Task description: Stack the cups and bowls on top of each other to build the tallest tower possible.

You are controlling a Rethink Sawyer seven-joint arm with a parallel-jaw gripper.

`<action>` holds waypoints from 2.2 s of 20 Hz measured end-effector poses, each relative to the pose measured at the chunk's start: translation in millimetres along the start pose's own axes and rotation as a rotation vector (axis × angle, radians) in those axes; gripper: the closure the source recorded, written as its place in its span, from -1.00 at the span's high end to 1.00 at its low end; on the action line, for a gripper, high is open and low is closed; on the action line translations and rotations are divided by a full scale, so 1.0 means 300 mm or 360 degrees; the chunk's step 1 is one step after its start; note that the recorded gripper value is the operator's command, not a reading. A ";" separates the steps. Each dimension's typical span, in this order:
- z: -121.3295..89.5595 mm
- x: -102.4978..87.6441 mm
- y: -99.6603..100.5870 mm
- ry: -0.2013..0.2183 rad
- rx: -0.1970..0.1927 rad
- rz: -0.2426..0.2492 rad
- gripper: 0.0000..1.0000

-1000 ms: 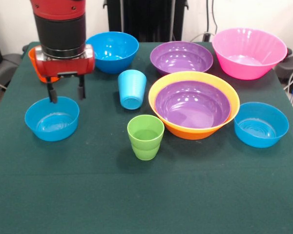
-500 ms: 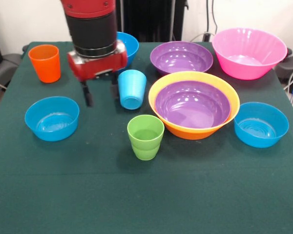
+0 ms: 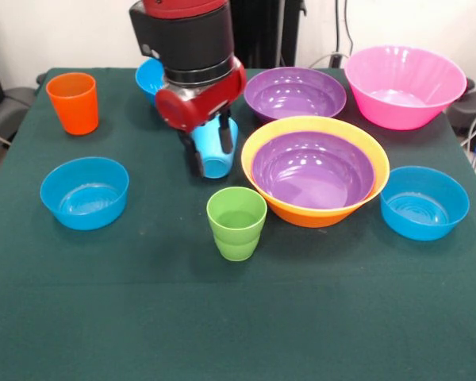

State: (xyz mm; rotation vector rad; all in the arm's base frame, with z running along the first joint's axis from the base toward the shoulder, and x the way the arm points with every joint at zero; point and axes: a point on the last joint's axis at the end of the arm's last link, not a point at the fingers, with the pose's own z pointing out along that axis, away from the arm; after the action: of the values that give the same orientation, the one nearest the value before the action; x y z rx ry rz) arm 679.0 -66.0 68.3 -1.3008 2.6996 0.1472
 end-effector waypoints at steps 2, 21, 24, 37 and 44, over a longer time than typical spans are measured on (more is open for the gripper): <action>-0.012 -0.029 0.005 -0.0029 0.0001 -0.0107 1.00; -0.138 -0.149 -0.029 -0.0256 0.0064 -0.0233 1.00; -0.161 -0.164 -0.036 -0.0288 0.0075 -0.0244 1.00; -0.152 -0.210 0.007 -0.0247 0.0073 -0.0667 1.00; -0.109 -0.194 0.039 -0.0186 -0.0049 -0.1154 1.00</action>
State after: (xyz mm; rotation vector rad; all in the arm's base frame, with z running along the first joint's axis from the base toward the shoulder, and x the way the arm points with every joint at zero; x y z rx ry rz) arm 703.0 -18.8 110.7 -2.0943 1.9765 0.1713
